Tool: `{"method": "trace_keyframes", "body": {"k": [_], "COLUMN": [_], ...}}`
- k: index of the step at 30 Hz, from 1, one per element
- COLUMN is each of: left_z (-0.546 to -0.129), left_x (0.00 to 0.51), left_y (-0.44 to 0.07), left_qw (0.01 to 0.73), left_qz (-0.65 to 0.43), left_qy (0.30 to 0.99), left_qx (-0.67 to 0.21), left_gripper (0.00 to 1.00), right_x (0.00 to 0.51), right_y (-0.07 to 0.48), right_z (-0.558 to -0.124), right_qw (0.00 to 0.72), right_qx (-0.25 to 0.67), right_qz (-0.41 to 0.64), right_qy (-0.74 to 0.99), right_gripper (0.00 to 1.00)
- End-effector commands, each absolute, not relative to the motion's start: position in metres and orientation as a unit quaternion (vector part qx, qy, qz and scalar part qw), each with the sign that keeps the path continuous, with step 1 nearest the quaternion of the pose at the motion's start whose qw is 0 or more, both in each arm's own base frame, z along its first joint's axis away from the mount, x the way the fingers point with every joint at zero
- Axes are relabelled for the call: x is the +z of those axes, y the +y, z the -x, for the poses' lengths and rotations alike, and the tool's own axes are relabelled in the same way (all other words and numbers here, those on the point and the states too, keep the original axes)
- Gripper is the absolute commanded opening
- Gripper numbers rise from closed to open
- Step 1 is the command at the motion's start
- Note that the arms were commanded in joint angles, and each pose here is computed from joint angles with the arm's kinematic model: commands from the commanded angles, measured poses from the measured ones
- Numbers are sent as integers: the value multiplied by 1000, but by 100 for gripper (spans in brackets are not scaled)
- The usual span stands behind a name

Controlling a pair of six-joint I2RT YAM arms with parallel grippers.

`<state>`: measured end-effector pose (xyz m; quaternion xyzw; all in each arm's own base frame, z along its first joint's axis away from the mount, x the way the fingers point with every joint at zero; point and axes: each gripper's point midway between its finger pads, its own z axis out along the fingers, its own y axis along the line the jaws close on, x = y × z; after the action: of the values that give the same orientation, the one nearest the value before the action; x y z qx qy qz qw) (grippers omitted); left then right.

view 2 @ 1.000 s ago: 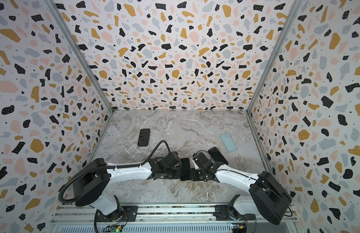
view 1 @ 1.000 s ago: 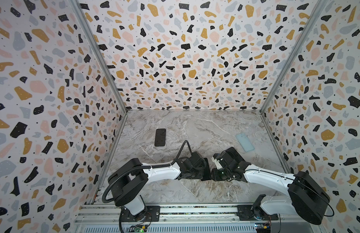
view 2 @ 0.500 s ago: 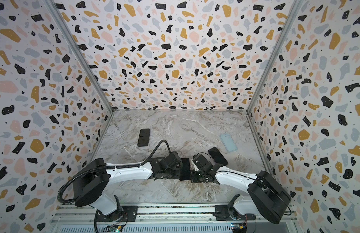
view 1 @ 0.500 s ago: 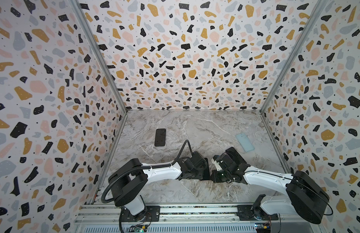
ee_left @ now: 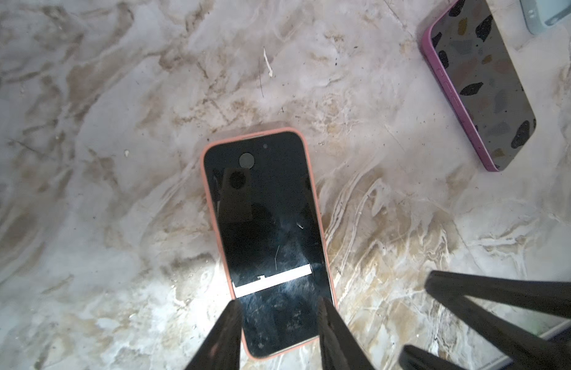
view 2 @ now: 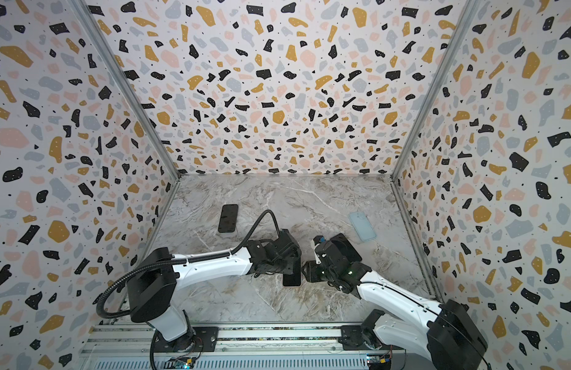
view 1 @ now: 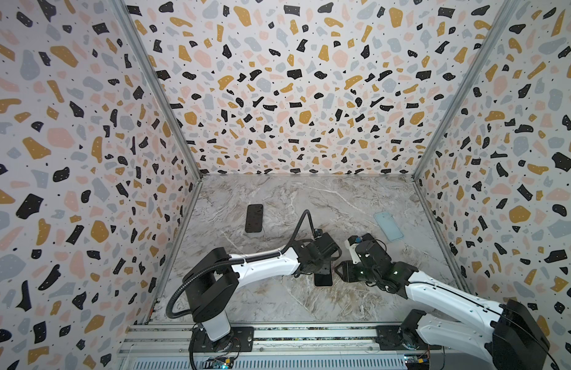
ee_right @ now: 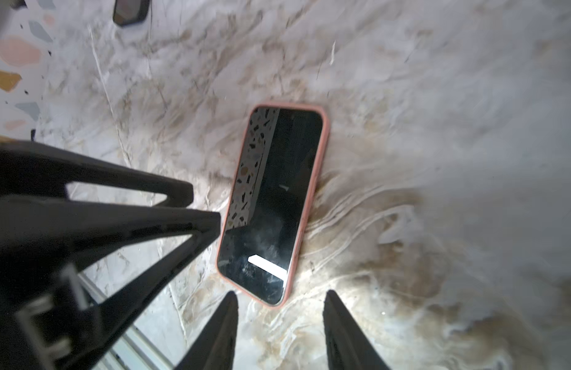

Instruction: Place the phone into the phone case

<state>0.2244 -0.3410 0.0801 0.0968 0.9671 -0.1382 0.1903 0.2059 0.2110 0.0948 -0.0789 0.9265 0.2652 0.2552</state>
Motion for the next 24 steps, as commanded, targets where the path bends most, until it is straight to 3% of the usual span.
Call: {"method": "trace_keyframes", "body": {"k": [1, 9, 15, 19, 24], "left_z": [-227, -227, -228, -228, -226], "left_x": [78, 70, 65, 57, 48], "left_y": [-332, -349, -344, -346, -358], "left_qw": [206, 200, 198, 190, 173], "left_qz": [-120, -124, -114, -114, -118], "left_qy": [969, 970, 972, 975, 976], "left_qx": [-66, -60, -45, -35, -49], "left_gripper": [43, 56, 90, 100, 100], "right_x": [86, 82, 72, 70, 71], "right_y": [187, 163, 159, 153, 150], "right_z": [-210, -213, -210, -213, -215], "right_qw": [271, 283, 277, 279, 283], "right_qx": [230, 212, 215, 221, 234], "right_qz": [65, 56, 43, 27, 18], "right_qy": [932, 934, 936, 934, 930], "right_gripper": [51, 65, 89, 91, 92]}}
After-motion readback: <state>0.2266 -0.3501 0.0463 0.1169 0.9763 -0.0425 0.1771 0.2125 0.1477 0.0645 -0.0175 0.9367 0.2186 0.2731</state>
